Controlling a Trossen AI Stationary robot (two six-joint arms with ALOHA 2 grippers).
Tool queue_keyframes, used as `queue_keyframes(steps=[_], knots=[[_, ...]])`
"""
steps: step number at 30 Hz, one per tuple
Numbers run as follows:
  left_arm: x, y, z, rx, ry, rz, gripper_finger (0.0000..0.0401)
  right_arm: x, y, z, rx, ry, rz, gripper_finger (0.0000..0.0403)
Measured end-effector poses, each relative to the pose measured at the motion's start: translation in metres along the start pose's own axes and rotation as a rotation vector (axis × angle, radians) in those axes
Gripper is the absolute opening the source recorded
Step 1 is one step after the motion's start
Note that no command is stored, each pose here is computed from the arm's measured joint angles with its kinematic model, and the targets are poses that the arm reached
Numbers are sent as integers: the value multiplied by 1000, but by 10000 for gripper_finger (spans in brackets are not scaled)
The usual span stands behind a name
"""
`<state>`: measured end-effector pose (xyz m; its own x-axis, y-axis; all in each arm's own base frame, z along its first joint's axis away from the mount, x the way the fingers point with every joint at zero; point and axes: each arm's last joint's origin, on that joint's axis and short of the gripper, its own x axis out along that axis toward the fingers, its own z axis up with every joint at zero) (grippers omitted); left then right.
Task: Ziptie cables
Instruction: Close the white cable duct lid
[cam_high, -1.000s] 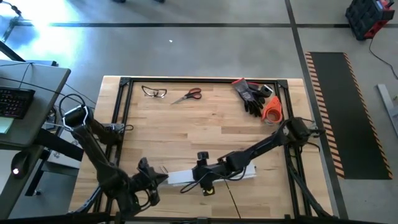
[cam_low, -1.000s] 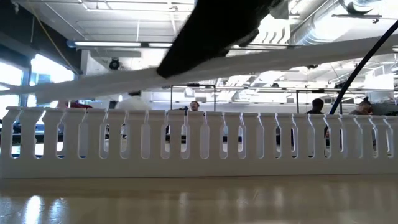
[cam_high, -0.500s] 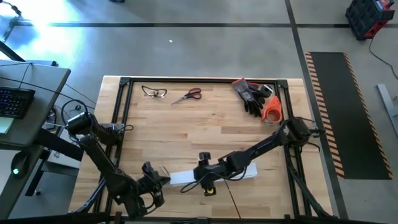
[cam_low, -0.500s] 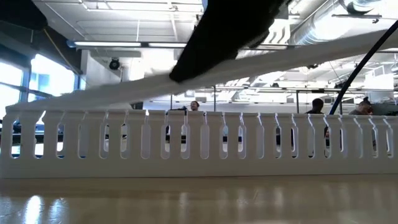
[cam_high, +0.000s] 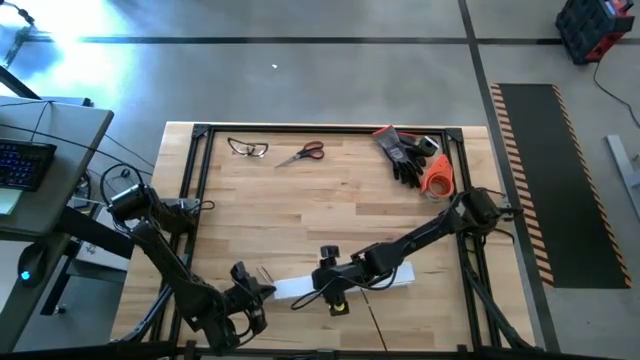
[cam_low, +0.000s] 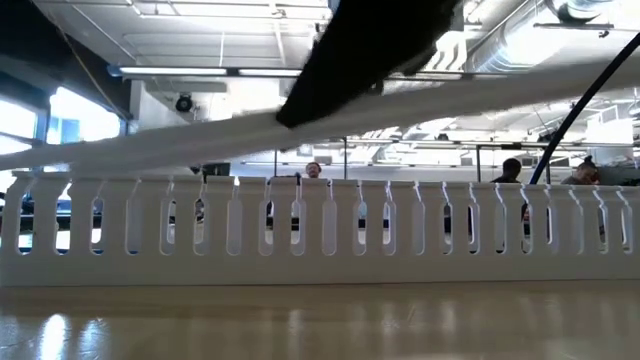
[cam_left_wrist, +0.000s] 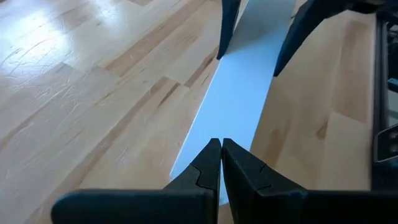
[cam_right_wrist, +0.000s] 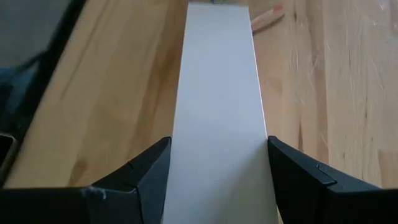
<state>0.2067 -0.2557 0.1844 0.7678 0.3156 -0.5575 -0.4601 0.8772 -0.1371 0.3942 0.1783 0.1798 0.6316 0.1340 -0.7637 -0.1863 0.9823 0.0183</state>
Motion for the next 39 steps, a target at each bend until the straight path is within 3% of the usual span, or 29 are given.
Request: queue_keyframes(steps=[15,24,31,39], knots=[[38,-6,-17,16,58,46,0,2,2,-4,-7,25,4,207],[57,0,-21,-5,78,-34,0,3,2,-8,-9,55,-1,207],[61,8,-29,-18,71,-36,0,9,5,-13,-1,80,-15,206],[54,1,-3,62,45,-65,0,10,5,-13,4,69,-17,205]])
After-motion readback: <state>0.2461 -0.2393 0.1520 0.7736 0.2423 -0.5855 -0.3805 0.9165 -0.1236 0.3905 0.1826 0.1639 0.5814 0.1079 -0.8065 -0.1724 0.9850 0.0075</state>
